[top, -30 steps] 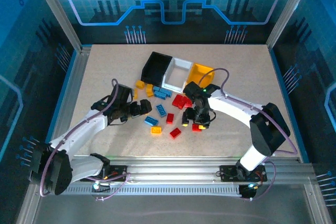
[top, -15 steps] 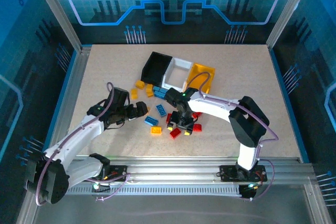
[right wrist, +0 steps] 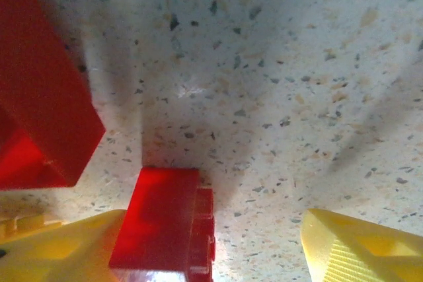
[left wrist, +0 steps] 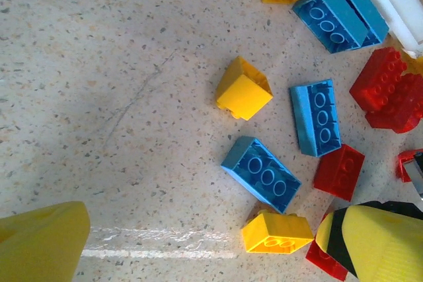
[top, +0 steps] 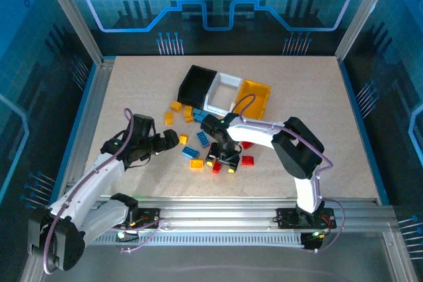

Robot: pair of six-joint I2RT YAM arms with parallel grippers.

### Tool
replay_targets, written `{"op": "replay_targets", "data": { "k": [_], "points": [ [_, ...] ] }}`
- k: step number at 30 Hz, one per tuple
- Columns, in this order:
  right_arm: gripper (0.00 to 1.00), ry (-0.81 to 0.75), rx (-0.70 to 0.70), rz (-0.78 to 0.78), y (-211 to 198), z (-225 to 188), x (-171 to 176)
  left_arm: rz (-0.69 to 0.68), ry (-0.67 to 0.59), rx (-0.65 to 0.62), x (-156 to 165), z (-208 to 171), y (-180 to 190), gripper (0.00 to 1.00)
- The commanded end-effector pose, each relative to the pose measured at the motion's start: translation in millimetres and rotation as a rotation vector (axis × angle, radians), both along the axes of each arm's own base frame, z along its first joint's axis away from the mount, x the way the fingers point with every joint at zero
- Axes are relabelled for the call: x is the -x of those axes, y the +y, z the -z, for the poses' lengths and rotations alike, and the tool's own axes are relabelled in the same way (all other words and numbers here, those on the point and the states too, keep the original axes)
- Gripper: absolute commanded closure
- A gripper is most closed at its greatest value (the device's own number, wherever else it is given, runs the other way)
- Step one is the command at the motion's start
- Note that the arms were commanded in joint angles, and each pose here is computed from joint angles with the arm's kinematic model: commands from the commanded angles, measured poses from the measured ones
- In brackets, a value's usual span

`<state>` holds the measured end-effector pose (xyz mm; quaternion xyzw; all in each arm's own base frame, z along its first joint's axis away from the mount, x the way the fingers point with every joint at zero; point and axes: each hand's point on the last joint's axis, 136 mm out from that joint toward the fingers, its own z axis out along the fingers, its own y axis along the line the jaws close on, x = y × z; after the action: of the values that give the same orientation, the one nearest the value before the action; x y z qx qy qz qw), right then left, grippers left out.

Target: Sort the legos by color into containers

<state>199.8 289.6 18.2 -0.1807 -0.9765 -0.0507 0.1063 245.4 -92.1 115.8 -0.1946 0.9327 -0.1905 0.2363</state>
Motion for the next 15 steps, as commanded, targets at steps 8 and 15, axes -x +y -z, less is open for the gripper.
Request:
{"op": "replay_targets", "data": {
  "k": [8,15],
  "points": [
    [0.6,-0.03,0.054,-0.024,-7,-3,1,0.003,0.032,0.002,13,12,5,0.01],
    [0.79,-0.081,0.072,-0.08,-19,-19,-1,-0.004,0.024,0.023,10,12,3,0.01]
  ]
}}
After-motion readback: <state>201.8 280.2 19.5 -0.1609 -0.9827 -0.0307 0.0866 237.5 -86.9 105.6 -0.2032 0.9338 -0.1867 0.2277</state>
